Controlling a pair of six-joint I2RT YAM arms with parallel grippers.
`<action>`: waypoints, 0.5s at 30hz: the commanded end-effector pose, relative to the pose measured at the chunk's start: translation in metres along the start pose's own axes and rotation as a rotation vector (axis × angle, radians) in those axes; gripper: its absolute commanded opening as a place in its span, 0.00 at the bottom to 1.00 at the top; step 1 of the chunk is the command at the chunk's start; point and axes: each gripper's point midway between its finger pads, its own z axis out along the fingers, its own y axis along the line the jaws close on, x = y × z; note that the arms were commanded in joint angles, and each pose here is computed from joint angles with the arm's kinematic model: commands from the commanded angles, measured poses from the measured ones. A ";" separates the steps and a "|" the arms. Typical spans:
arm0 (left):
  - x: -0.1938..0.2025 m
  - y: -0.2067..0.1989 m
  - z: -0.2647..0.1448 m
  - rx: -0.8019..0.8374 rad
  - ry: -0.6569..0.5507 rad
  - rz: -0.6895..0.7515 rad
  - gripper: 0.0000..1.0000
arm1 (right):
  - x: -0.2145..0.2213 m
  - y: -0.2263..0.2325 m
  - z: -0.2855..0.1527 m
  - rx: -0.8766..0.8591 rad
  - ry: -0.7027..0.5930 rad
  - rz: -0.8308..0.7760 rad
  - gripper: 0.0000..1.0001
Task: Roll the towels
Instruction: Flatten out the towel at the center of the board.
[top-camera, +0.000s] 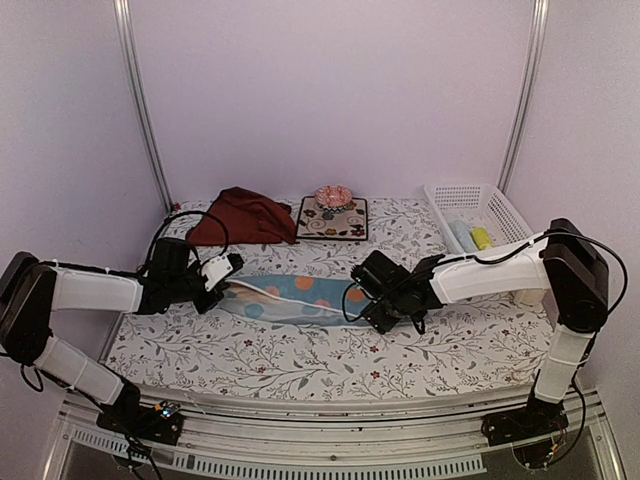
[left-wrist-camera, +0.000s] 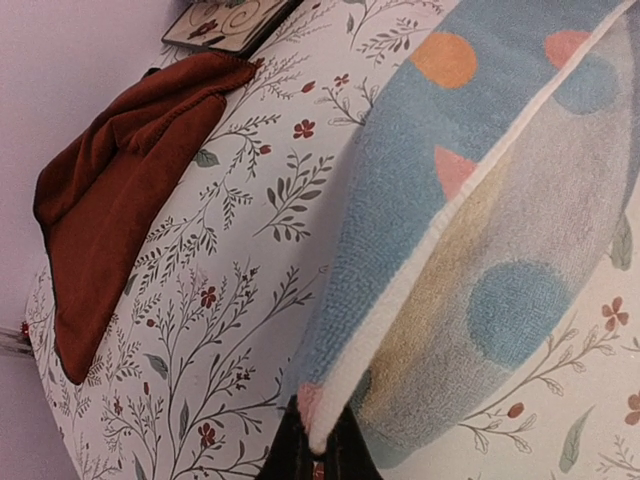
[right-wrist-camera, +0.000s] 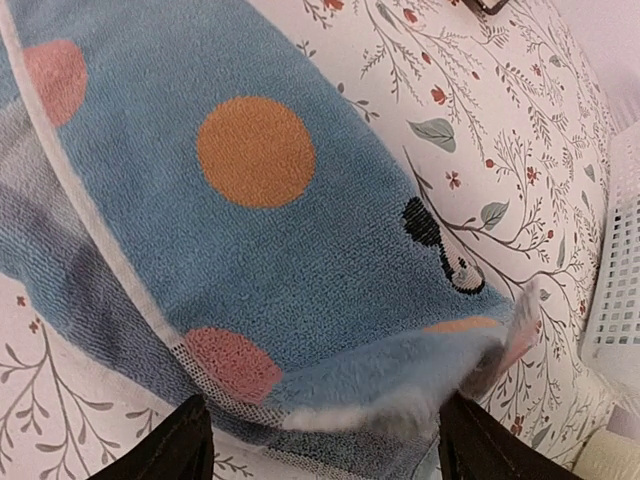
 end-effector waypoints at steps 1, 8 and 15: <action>-0.016 0.004 0.000 0.002 -0.040 -0.004 0.00 | -0.002 -0.006 -0.004 0.014 0.038 -0.142 0.77; -0.023 0.005 -0.004 0.006 -0.059 0.004 0.00 | -0.025 -0.012 -0.020 0.009 -0.039 -0.309 0.75; -0.024 0.004 -0.004 0.016 -0.062 0.023 0.00 | -0.014 -0.004 -0.015 -0.016 -0.050 -0.530 0.75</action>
